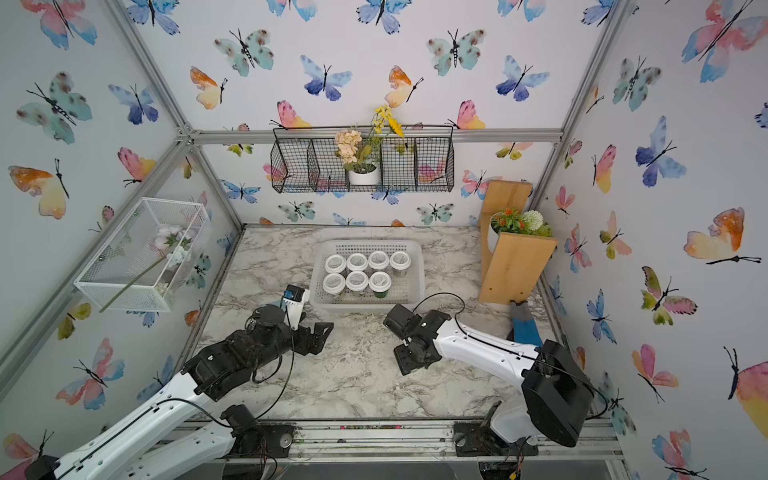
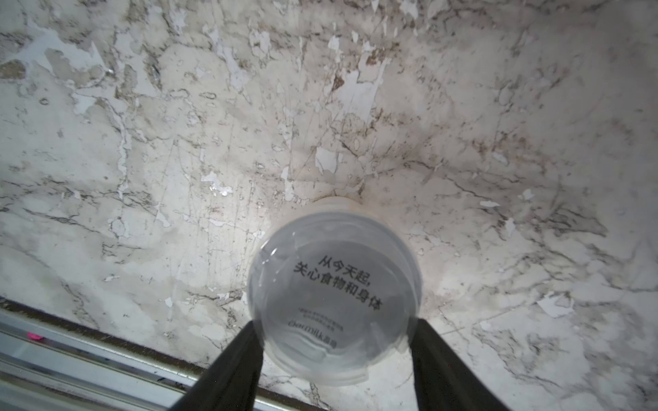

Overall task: Put the yogurt in the basket
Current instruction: Pick up the yogurt from the center of the board.

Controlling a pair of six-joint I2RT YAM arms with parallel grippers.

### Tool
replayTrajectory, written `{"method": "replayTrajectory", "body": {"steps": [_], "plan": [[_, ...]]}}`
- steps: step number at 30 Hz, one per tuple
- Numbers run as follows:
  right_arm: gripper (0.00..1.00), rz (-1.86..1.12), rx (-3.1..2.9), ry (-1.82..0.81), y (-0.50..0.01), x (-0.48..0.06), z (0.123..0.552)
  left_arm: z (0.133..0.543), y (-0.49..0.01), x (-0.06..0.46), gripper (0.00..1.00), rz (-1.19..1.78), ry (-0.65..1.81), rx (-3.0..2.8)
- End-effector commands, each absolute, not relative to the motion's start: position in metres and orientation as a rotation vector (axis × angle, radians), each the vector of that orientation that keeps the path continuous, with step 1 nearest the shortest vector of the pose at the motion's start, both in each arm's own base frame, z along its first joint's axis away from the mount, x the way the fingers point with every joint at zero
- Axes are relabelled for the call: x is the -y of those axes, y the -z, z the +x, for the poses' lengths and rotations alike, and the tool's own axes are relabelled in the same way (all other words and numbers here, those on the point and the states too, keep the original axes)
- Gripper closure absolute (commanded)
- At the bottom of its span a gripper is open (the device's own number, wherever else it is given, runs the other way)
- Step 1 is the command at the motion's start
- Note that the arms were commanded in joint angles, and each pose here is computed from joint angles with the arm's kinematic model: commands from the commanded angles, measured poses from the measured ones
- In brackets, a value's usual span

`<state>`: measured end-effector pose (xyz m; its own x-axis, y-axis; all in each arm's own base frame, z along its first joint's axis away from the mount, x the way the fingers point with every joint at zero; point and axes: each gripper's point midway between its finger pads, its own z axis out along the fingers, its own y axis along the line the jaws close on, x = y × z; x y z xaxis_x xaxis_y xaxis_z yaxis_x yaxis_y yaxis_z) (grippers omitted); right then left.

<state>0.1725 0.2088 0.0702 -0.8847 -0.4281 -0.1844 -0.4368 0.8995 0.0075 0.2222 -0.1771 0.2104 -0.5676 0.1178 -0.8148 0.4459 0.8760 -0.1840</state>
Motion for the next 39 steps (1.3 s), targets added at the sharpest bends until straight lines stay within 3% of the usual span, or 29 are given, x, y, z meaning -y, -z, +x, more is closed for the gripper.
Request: {"method": "replayTrajectory", "body": {"steps": [1,10,20,39], "plan": [[0.34,-0.645,-2.873,-0.027,-0.073,-0.21,0.179,0.219,-0.208,0.183,0.08,0.438,0.498,-2.151],[0.32,-0.633,-2.868,-0.01,-0.07,-0.215,0.186,0.219,-0.208,0.183,0.08,0.438,0.499,-2.152],[0.23,-0.614,-2.856,-0.034,-0.076,-0.222,0.191,0.218,-0.209,0.183,0.08,0.439,0.497,-2.147],[0.25,-0.605,-2.861,-0.02,-0.072,-0.216,0.188,0.217,-0.207,0.184,0.08,0.443,0.495,-2.151]]}}
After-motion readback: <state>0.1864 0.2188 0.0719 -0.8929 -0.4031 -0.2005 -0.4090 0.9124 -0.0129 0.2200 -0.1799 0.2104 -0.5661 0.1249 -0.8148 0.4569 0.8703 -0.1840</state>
